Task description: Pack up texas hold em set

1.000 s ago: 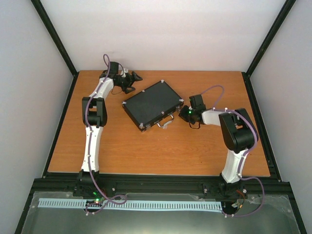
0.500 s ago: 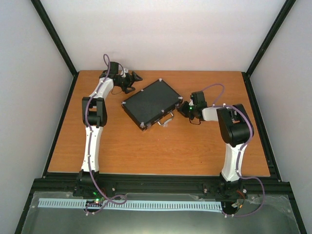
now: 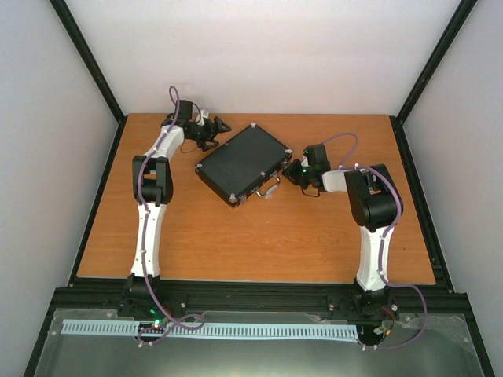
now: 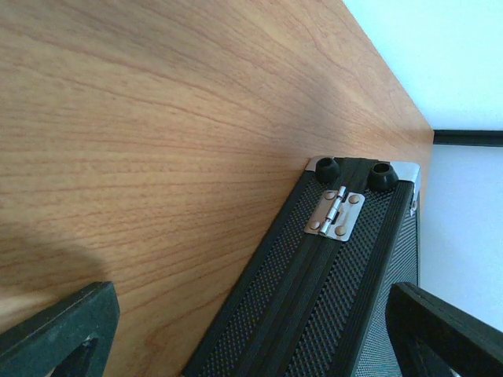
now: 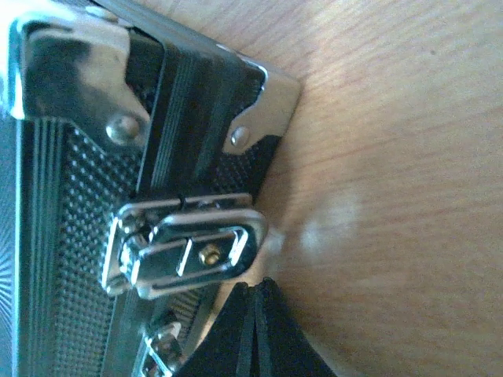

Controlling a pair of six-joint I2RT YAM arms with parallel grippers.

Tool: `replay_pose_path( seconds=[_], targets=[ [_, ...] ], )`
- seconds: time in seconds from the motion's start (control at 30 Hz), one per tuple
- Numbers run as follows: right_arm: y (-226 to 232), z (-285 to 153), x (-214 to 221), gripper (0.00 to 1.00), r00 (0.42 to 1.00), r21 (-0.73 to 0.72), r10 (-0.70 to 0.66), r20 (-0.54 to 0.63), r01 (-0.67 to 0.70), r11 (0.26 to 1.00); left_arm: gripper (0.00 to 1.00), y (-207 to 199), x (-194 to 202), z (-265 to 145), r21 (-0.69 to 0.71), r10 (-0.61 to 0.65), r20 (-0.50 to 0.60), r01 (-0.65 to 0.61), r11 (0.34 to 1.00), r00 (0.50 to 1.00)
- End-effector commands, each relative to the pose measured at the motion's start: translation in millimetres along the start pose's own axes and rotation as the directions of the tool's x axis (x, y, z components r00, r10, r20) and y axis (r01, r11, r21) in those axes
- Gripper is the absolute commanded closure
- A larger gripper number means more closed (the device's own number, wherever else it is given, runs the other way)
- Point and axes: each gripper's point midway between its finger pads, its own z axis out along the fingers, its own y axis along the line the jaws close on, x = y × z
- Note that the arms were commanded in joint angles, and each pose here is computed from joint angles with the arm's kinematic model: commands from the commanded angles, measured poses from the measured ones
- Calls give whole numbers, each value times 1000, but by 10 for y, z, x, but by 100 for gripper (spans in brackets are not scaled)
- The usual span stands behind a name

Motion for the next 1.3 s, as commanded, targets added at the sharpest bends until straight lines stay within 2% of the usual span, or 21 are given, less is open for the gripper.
replay_pose_path(
  seconds=[0.0,0.2,0.43,0.8,1.13,1.27],
  targets=[
    [-653,-142,334,97,997,247,74,-21,-67,967,3,841,549,319,-216,-207,-129,176,960,970],
    [-644,-261,361,97,995,146,97,-6,-95,985,4,857,347,257,-189,-231,-87,212,959,969],
    [-401,-207,-22,97,995,-9,88,42,-88,996,4,877,371,320,-169,-247,-100,228,959,964],
    [-337,47,-216,97,995,-35,97,11,-96,995,4,915,414,367,-161,-253,-118,233,959,960],
    [-295,324,-67,97,993,-10,90,-71,-91,996,4,886,581,476,-172,-242,-157,215,961,957],
    [-317,278,-51,97,994,19,79,-69,-78,997,4,857,536,442,-170,-233,-147,207,963,961]
  ],
)
